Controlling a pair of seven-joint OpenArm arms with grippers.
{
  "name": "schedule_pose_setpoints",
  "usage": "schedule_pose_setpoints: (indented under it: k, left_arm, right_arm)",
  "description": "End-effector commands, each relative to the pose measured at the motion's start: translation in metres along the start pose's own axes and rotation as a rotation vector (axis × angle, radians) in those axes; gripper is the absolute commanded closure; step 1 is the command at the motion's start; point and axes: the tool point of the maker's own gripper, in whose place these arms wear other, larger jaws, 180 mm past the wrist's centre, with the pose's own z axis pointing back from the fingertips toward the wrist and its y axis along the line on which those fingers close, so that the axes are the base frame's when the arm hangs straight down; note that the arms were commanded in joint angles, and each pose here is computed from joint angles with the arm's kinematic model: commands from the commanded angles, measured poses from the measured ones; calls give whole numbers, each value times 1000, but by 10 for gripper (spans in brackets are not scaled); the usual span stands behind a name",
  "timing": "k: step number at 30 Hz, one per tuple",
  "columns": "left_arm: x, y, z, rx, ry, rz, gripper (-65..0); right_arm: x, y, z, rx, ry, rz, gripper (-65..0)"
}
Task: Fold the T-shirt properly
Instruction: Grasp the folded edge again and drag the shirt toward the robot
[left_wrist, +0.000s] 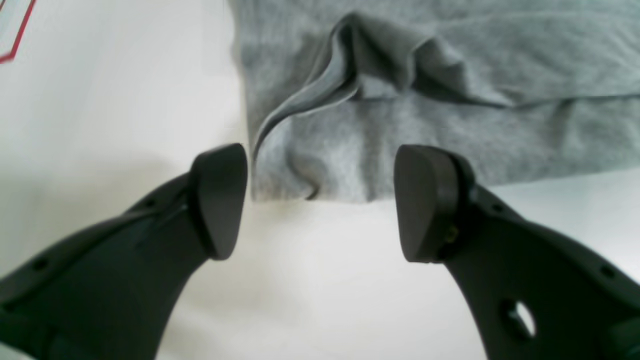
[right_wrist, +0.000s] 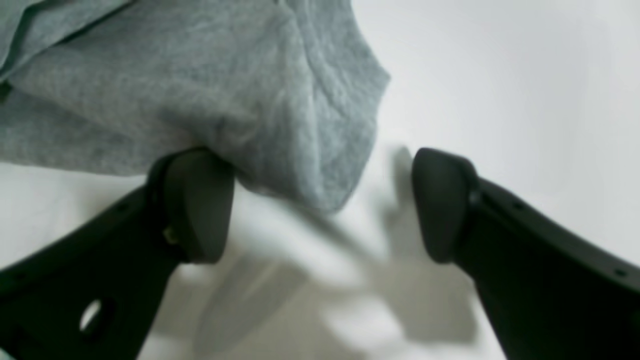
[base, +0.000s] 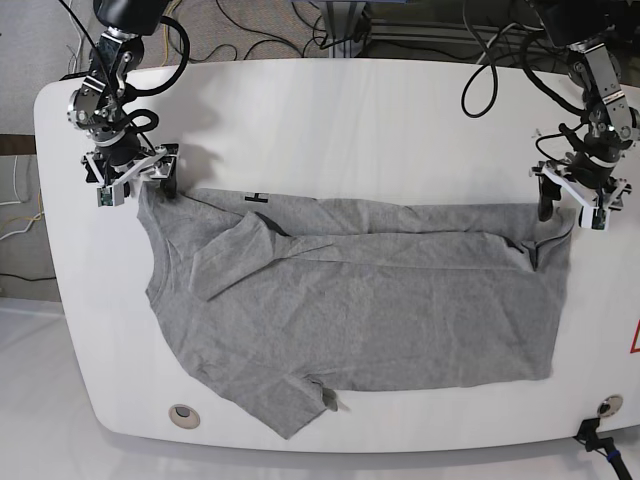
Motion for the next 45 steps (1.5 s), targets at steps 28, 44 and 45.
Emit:
schedule_pose_setpoints:
  k: [28,44,45]
  left_arm:
    - [-26,25,-28,25,45,170,-432]
    - [-57,25,-30,43,159,113,0]
    - [-64,25,-27,43,172,114,0]
  right_arm:
    - [8,-10,1,-20,-21,0,0]
    - [6,-9,2,-20,-17,0,0]
    - [6,-9,2,-20,-17,1,0]
